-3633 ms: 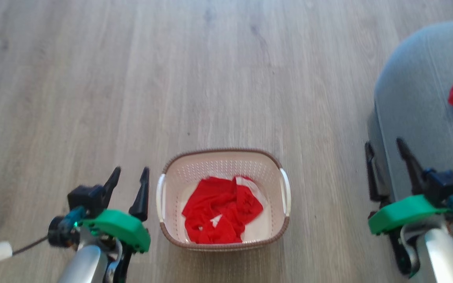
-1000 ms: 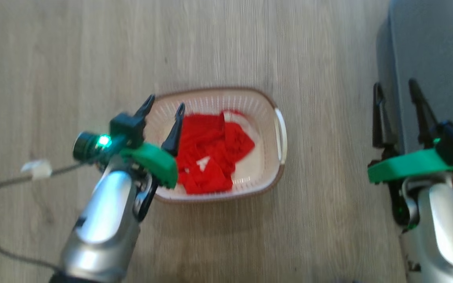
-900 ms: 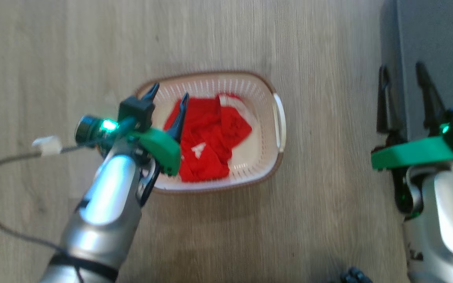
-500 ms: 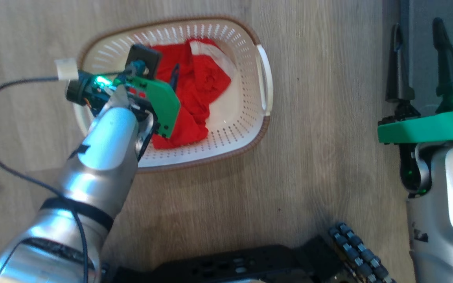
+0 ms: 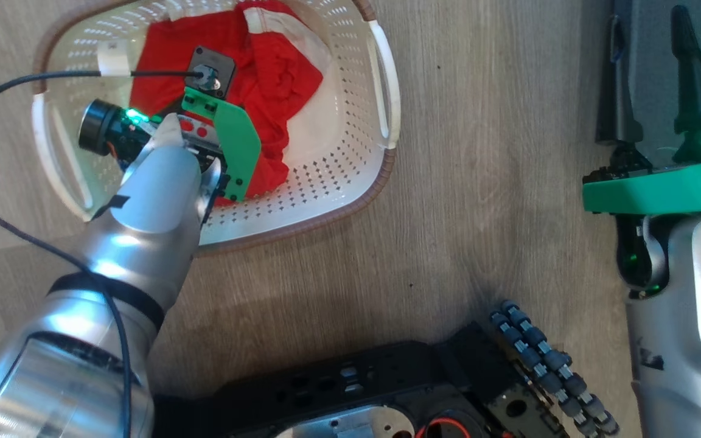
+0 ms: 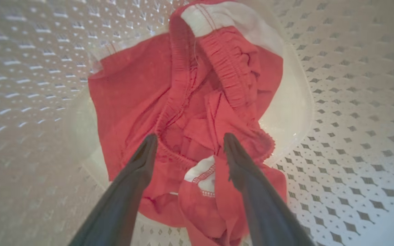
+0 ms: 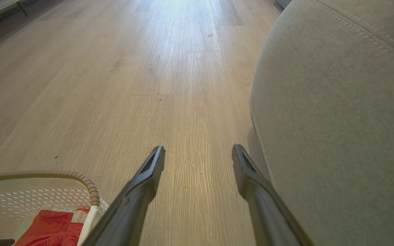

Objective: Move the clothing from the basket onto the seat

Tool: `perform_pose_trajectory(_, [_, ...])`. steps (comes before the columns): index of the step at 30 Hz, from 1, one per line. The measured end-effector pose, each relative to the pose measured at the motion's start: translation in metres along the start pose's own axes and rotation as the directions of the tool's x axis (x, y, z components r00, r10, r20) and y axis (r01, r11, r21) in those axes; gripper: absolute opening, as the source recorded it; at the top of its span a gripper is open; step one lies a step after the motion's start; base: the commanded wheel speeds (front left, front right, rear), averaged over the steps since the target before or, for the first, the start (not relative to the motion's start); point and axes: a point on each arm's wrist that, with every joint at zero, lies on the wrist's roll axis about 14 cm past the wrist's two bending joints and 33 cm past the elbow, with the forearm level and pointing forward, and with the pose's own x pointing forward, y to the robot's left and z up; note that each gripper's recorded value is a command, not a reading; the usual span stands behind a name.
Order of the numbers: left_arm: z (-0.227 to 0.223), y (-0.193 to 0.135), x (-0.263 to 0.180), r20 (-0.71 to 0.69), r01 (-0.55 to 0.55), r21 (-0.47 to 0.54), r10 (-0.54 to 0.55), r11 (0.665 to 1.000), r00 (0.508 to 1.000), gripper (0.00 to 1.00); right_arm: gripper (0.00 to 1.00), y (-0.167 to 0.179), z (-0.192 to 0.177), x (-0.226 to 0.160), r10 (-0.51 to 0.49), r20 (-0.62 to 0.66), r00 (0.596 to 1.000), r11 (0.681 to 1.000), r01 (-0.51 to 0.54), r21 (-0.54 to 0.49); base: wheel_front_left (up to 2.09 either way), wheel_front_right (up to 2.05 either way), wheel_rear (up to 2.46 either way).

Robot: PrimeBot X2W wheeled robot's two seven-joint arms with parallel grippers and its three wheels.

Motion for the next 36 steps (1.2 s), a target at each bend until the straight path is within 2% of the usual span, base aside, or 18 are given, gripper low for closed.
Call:
perform_pose_trajectory(19, [-0.033,0.012,0.037,-0.102,-0.022,0.067,0.029,0.997,0.994,1.0,1.0,-0.011,-0.024,0.001,-0.027,-0.04,0.999,0.999,0.028,0.019,0.0,0.0,0.0])
perform_pose_trajectory(36, [-0.051,0.012,0.038,-0.165,0.002,0.044,0.005,0.999,0.986,1.0,1.0,-0.006,-0.028,0.002,-0.014,-0.041,0.999,1.0,0.015,0.019,0.0,0.0,0.0])
